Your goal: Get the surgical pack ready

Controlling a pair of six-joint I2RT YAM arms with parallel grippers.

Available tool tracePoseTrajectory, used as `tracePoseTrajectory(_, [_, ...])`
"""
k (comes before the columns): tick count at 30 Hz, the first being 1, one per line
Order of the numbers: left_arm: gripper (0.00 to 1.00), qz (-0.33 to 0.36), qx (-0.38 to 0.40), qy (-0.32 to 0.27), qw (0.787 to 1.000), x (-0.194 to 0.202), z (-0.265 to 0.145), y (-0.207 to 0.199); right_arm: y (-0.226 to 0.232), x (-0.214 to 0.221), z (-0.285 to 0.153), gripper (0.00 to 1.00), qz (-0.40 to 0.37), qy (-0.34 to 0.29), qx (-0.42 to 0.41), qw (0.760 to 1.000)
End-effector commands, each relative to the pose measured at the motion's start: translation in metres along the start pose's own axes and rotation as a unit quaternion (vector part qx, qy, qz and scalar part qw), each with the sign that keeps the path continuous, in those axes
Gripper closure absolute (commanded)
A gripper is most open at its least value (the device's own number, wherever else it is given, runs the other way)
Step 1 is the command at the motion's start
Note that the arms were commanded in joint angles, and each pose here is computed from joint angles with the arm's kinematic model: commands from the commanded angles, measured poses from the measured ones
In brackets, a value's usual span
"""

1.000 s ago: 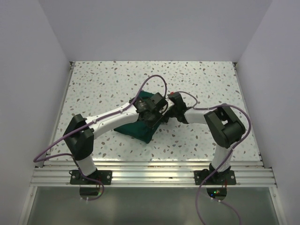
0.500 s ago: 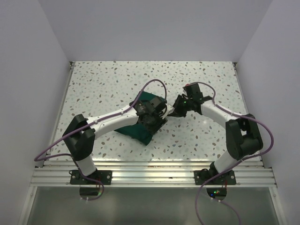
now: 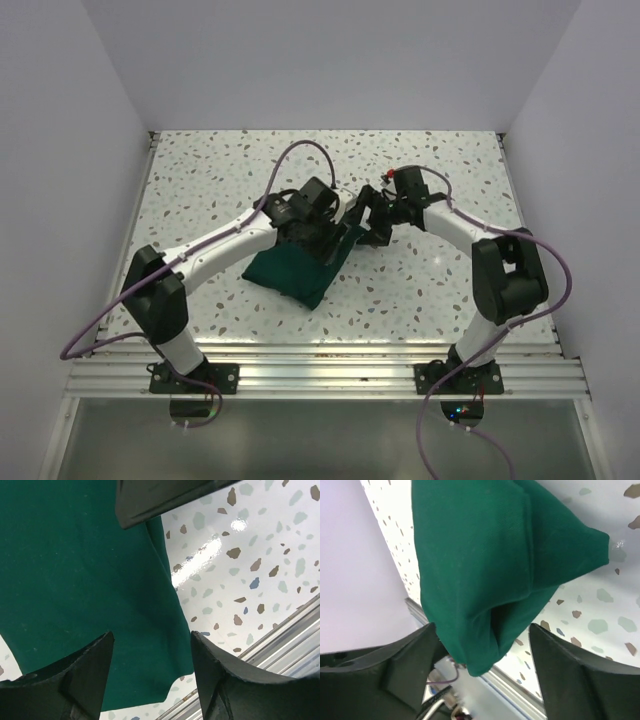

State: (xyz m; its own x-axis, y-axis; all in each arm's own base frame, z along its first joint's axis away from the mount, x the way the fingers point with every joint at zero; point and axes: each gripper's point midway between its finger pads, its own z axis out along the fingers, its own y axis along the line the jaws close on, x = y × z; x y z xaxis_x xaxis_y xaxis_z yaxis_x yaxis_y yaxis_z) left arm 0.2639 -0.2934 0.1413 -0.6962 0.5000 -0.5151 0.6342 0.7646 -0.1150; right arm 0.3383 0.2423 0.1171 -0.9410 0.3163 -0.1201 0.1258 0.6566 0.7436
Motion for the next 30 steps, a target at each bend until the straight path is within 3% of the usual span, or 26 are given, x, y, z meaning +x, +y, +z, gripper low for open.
tracePoseTrajectory(1, [0.33,-0.012,-0.012,-0.010,1.000,-0.011,0.005,-0.001,0.011,-0.009,0.010,0.18,0.046,0.005,-0.028,0.999])
tracePoseTrajectory(12, [0.32,0.013,-0.107,0.018,0.994,0.007,0.029,-0.008,0.013,-0.023,0.025,0.18,0.094,-0.008,-0.034,0.995])
tracePoseTrajectory(17, [0.38,0.025,-0.153,0.038,0.987,0.019,0.037,0.001,0.011,-0.026,0.032,0.22,0.101,-0.007,-0.032,0.994])
tracePoseTrajectory(24, [0.48,0.031,-0.156,0.054,0.986,0.038,0.040,-0.002,0.012,-0.036,0.035,0.35,0.099,-0.016,-0.028,0.995])
tracePoseTrajectory(27, [0.56,0.027,-0.149,0.064,0.986,0.049,0.041,-0.003,0.011,-0.036,0.035,0.52,0.091,-0.012,-0.021,0.996])
tracePoseTrajectory(30, [0.63,0.028,-0.147,0.075,0.986,0.061,0.041,-0.001,0.012,-0.042,0.033,0.58,0.076,-0.018,-0.018,0.997])
